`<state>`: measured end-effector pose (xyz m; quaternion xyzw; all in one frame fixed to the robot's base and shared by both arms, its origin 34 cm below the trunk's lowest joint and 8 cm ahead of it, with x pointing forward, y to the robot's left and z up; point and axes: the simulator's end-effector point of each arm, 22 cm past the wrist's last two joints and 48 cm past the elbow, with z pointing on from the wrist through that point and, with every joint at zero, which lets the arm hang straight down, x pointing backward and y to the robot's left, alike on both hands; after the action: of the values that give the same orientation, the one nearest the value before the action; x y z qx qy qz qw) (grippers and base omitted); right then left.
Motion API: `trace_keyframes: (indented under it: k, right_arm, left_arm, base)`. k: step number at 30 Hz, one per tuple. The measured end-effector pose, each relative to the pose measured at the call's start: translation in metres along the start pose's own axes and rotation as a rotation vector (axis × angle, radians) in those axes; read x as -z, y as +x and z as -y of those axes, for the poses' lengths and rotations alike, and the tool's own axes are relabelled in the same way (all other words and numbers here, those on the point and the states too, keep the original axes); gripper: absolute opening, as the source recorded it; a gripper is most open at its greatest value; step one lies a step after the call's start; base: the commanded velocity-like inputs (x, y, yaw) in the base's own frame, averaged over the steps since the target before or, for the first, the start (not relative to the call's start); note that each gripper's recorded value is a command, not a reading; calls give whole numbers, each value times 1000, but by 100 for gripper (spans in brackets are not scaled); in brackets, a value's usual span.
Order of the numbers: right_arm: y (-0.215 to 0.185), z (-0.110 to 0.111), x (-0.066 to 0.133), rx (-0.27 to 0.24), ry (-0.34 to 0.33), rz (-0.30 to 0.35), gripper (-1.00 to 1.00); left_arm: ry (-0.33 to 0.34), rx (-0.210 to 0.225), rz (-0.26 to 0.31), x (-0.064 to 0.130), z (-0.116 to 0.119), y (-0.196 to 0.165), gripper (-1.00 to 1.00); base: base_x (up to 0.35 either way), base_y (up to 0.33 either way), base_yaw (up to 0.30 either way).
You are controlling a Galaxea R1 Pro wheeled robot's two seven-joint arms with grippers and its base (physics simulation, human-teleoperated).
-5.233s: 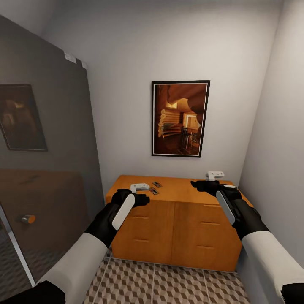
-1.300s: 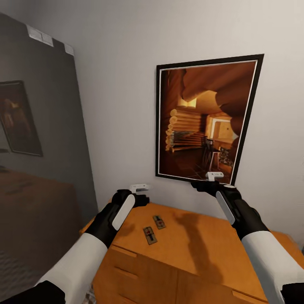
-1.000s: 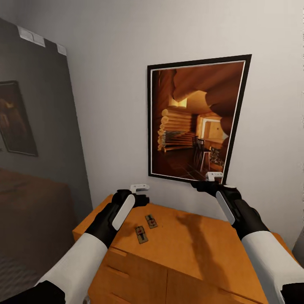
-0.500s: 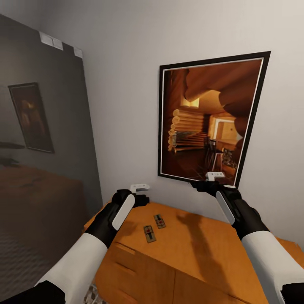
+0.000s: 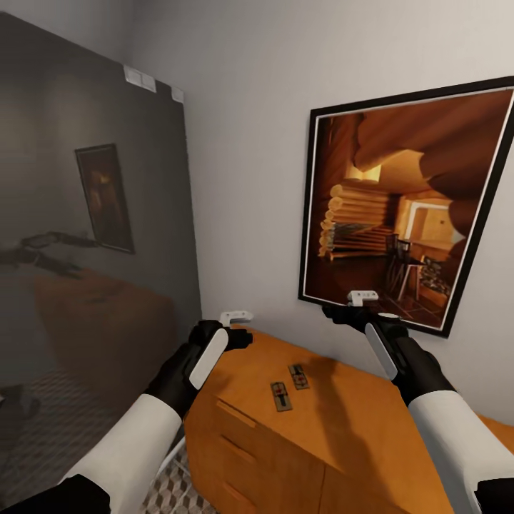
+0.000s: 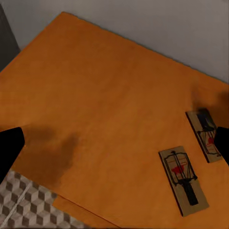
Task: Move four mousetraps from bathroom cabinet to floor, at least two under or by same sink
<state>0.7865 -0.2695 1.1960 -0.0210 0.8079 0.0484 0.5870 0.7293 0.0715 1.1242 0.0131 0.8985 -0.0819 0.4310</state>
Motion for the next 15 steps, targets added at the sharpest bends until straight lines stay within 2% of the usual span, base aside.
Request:
trace_keyframes:
  k: [6, 15]
  right_arm:
    - [0, 0, 0, 0, 0, 0, 100]
    - [0, 0, 0, 0, 0, 0, 100]
  left_arm:
    - [0, 0, 0, 0, 0, 0, 100]
    - [0, -1, 0, 0, 0, 0, 100]
  base:
    - [0, 0, 234]
    - [0, 0, 48]
